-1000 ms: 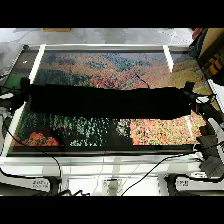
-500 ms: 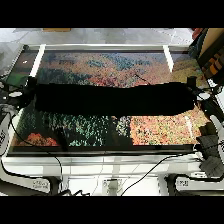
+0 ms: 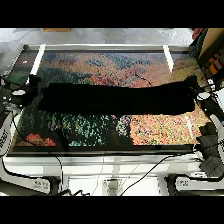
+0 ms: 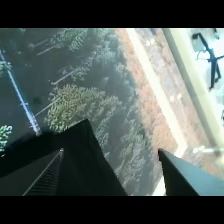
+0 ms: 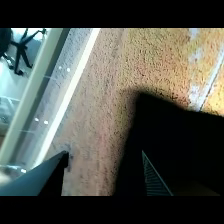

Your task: Fold the clothes and pants, and hang the long-sleeved shirts on hangers.

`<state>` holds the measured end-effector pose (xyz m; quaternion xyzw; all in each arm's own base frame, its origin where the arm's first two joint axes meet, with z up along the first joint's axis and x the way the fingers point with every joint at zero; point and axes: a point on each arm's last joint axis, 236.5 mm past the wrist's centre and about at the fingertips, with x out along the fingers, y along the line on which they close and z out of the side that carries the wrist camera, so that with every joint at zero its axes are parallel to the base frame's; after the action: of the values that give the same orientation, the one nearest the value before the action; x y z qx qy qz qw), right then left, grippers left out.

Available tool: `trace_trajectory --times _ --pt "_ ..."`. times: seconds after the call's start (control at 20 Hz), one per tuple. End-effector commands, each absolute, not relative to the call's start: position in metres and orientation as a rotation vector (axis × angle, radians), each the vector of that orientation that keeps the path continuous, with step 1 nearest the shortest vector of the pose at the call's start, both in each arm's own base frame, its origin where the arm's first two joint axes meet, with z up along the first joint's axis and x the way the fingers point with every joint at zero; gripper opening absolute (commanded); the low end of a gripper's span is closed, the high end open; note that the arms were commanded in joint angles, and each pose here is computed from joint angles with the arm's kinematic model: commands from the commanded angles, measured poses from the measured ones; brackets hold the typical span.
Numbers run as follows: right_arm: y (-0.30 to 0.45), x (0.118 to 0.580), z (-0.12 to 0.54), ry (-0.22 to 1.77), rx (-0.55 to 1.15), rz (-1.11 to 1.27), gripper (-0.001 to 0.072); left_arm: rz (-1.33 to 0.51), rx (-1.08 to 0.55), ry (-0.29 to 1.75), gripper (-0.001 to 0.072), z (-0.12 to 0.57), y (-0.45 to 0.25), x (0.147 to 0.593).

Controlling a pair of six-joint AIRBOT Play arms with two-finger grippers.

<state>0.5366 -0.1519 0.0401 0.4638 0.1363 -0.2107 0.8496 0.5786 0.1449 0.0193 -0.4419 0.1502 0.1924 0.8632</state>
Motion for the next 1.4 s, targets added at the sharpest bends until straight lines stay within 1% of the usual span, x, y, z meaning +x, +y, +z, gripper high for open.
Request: trace_trajectory --times 0.0,0.1,0.2,0.25,0.3,0.35,0.4,0.5,0.6,0.65,0.75,0.9,1.15,1.25,1.35 --pt "-0.149 0.536 0.043 0.313 0.893 -0.417 0.0531 0.330 -0.772 0.366 0.0708 0.028 0.136 0.576" --pt "-0.141 0.533 0.046 0.345 0.864 -0.387 0.0531 0.262 -0.623 0.415 0.0707 0.045 0.132 0.566" --pt "-0.134 0.527 0.049 0.399 0.775 -0.346 0.0530 0.210 -0.546 0.486 0.0691 0.056 0.134 0.547" --pt "-0.135 0.521 0.047 0.437 0.761 -0.338 0.0530 0.188 -0.557 0.533 0.0583 0.056 0.135 0.535" --pt "-0.139 0.512 0.042 0.481 0.760 -0.338 0.0530 0.167 -0.602 0.599 0.0453 0.050 0.136 0.520" --pt "-0.145 0.503 0.036 0.524 0.766 -0.341 0.0530 0.158 -0.694 0.680 0.0453 0.038 0.135 0.504" --pt "-0.150 0.492 0.028 0.572 0.779 -0.348 0.0529 0.164 -0.787 0.750 0.0455 0.025 0.132 0.489" --pt "-0.159 0.471 0.012 0.665 0.815 -0.360 0.0529 0.200 -0.931 0.848 0.0570 -0.001 0.129 0.462" --pt "-0.168 0.456 0.003 0.718 0.840 -0.374 0.0529 0.243 -1.059 0.890 0.0698 -0.022 0.119 0.449" --pt "-0.172 0.451 0.000 0.734 0.837 -0.383 0.0529 0.247 -1.095 0.906 0.0717 -0.031 0.110 0.446" --pt "-0.176 0.448 -0.002 0.740 0.824 -0.391 0.0529 0.278 -1.130 0.917 0.0717 -0.048 0.101 0.441" --pt "-0.176 0.449 -0.003 0.741 0.819 -0.391 0.0529 0.426 -1.268 0.885 0.0717 -0.073 0.106 0.431" --pt "-0.177 0.449 -0.002 0.736 0.819 -0.393 0.0529 0.535 -1.322 0.776 0.0716 -0.086 0.116 0.447" --pt "-0.176 0.449 -0.002 0.737 0.821 -0.392 0.0529 0.578 -1.360 0.765 0.0716 -0.099 0.113 0.451" --pt "-0.176 0.449 -0.002 0.737 0.822 -0.392 0.0529 0.597 -1.360 0.770 0.0716 -0.112 0.111 0.453"
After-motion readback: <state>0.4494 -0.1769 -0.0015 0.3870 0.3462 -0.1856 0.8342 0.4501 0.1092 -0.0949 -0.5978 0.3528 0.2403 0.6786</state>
